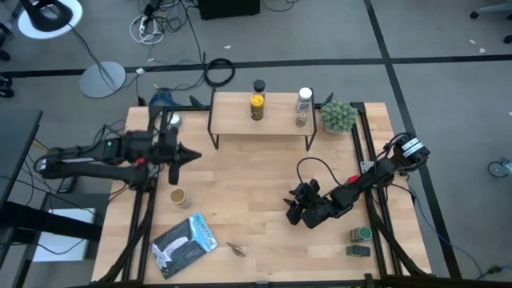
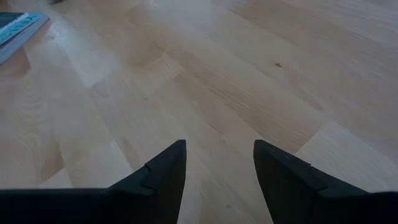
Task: Shelf spices
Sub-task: Put the brown seasoning bottle on the shelf
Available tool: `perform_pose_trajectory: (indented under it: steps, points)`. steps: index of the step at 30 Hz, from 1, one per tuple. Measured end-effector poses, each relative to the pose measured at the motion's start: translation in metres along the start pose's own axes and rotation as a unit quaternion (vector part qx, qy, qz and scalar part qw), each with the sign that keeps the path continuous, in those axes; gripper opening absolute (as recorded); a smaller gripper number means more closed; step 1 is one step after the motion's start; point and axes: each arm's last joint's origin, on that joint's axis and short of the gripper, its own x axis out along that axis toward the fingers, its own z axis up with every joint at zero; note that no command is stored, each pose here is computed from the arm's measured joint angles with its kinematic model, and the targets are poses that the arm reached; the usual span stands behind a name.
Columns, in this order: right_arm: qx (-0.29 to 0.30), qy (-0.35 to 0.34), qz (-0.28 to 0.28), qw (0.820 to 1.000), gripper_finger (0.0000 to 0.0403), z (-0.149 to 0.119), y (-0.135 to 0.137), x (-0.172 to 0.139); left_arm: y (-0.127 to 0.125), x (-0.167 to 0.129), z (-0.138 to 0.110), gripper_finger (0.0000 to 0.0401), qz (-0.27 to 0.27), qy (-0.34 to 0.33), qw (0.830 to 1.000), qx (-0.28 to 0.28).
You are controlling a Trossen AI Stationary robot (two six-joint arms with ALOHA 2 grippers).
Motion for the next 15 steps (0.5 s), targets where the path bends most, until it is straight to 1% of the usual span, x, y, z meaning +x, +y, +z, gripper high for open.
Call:
perform_pose_trajectory:
  steps: [3,8,10,13,15]
  points:
    - [0.003,-0.001,0.002,1.0,0.0187,0.0,0.001,0.0,-0.008,0.009,-0.021,0.0003,-0.023,0.002,1.0,-0.003]
    - [0.003,-0.001,0.002,1.0,0.0187,0.0,0.001,0.0,-0.025,0.02,-0.052,0.0003,-0.038,0.006,0.999,-0.002]
    - [0.003,-0.002,0.003,1.0,0.0187,0.0,0.001,0.0,-0.029,0.019,-0.057,0.0003,-0.03,0.0,1.0,0.004]
    - [0.003,-0.002,0.003,1.0,0.0187,0.0,0.001,0.0,-0.034,0.016,-0.057,0.0003,-0.017,-0.017,1.0,0.012]
    - [0.003,-0.002,0.003,1.0,0.0187,0.0,0.001,0.0,-0.036,0.016,-0.056,0.0004,-0.021,-0.027,0.999,0.019]
